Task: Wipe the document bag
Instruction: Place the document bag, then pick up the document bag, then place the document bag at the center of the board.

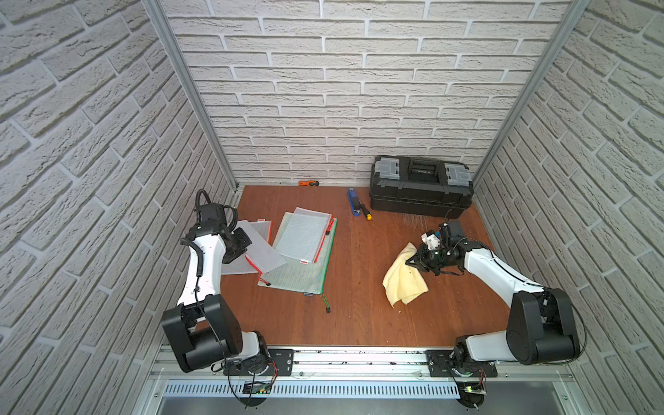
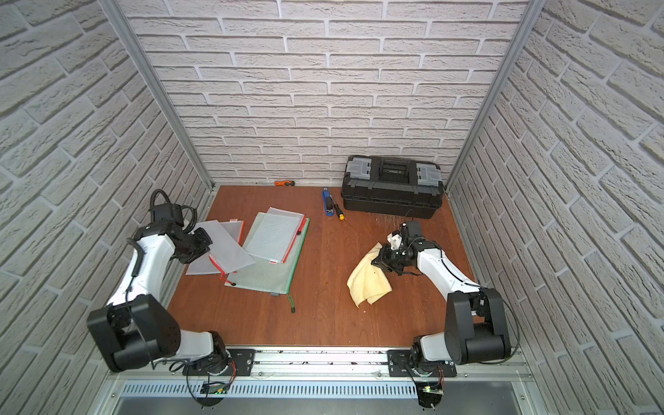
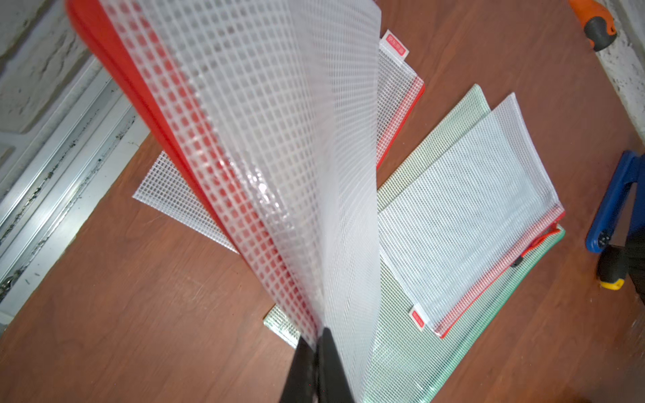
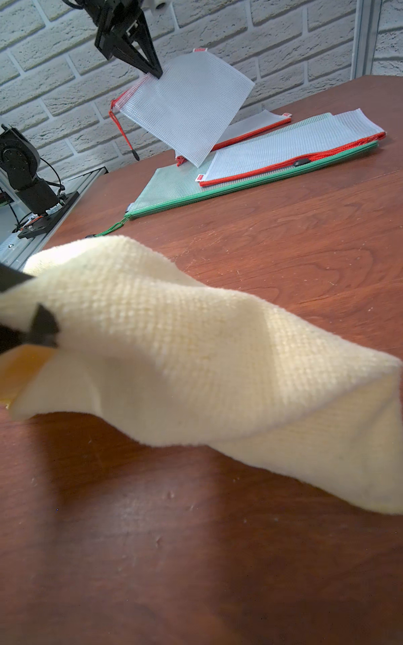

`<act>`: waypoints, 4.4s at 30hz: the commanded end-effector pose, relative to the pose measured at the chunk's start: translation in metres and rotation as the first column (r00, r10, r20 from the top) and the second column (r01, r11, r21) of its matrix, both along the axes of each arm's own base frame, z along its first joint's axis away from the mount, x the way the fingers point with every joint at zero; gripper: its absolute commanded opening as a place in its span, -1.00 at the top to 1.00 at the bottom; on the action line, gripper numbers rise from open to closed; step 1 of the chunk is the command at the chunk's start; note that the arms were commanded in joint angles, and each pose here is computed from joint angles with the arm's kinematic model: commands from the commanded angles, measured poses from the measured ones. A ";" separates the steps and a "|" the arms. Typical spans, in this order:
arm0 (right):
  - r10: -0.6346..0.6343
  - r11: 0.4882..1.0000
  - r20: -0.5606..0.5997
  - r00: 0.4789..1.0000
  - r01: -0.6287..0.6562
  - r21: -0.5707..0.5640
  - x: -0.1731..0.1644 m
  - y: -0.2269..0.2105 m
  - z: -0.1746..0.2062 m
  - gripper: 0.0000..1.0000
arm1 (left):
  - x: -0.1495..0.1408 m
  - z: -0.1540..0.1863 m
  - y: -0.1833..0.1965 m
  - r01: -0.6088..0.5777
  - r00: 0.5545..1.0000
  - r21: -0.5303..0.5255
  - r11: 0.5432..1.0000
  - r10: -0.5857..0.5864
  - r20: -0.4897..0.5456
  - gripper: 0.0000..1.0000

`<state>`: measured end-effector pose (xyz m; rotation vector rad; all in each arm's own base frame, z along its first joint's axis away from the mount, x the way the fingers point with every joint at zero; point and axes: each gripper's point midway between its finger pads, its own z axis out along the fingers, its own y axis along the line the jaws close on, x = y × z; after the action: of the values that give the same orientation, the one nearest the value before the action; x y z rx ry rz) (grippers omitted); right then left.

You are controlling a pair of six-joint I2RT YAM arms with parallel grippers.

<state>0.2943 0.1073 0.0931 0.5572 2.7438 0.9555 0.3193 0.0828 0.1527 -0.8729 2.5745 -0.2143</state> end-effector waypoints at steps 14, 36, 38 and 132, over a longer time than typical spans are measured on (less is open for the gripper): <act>0.042 0.999 -0.026 0.999 -0.042 -0.002 -0.004 0.014 -0.013 0.95 | 0.011 -0.021 0.040 -0.002 0.997 0.101 0.995 0.010 -0.079 -0.15; 0.064 0.998 -0.025 0.998 -0.064 -0.008 -0.006 0.019 -0.019 0.95 | 0.027 0.096 -0.127 0.322 0.890 0.330 0.888 -0.402 0.215 -0.94; 0.064 0.998 -0.027 0.998 -0.065 -0.019 -0.008 0.017 -0.020 0.95 | 0.034 0.085 -0.152 0.379 0.871 0.332 0.864 -0.454 0.186 -0.93; 0.036 0.950 0.051 0.998 -0.018 -0.311 -0.037 -0.043 0.031 0.95 | -0.005 -0.012 -0.509 0.835 0.515 0.107 0.539 -0.836 0.192 1.00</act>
<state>0.2665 0.0822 0.1098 0.4364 2.7857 0.6350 0.3219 -0.4090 0.1485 0.5079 2.5249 -0.4872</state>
